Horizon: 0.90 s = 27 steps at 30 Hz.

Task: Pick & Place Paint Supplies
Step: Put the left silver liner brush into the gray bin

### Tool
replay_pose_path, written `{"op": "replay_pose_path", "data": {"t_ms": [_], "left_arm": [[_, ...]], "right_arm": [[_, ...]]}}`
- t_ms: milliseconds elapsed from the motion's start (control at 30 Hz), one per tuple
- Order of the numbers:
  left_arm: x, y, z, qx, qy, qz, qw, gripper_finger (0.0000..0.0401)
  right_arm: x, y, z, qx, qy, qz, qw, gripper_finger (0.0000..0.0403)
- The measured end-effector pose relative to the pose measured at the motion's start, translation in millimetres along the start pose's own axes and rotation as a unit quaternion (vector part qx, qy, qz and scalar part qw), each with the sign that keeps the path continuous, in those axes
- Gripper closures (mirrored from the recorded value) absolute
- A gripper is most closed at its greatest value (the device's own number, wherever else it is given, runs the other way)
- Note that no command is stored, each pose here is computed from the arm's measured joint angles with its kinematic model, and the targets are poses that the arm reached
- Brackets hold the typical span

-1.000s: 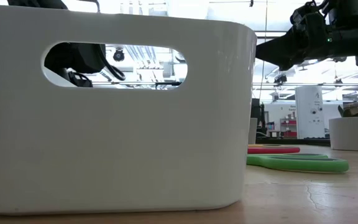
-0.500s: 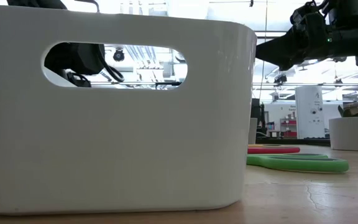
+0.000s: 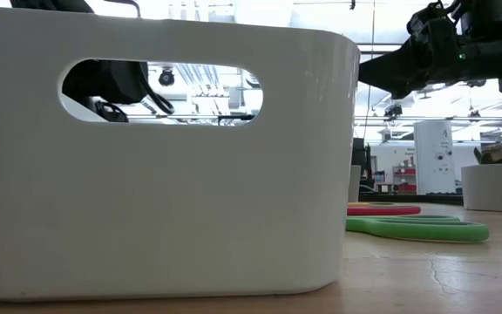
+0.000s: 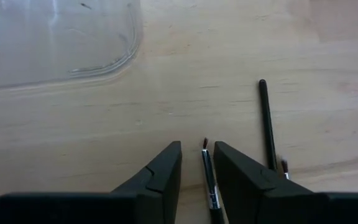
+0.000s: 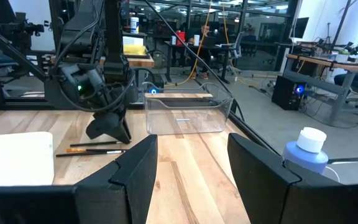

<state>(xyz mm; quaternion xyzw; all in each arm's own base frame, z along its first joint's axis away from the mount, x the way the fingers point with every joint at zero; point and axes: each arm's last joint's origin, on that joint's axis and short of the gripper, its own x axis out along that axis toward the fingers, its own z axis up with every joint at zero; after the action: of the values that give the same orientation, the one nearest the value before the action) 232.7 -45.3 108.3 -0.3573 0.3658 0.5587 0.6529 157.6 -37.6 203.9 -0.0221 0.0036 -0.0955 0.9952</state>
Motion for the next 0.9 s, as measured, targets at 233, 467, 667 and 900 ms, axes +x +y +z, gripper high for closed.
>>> {"op": "replay_pose_path", "data": {"t_ms": [233, 467, 667, 900], "left_arm": [[-0.1, -2.6, -0.5, -0.021, 0.001, -0.012, 1.000, 0.0295], [-0.1, -3.1, -0.5, -0.010, 0.001, -0.015, 1.000, 0.0324], [-0.1, -3.3, -0.6, -0.015, 0.002, -0.016, 1.000, 0.0379], [-0.1, -3.2, -0.6, -0.015, 0.002, -0.015, 1.000, 0.0395]], "right_arm": [[0.0, 0.1, 0.0, 0.000, 0.000, 0.000, 1.000, 0.0209], [0.0, 0.1, 0.0, 0.000, 0.000, 0.000, 1.000, 0.0209], [0.0, 0.1, 0.0, 0.000, 0.000, 0.000, 1.000, 0.0209], [0.0, 0.1, 0.0, 0.000, 0.000, 0.000, 1.000, 0.0209]]}}
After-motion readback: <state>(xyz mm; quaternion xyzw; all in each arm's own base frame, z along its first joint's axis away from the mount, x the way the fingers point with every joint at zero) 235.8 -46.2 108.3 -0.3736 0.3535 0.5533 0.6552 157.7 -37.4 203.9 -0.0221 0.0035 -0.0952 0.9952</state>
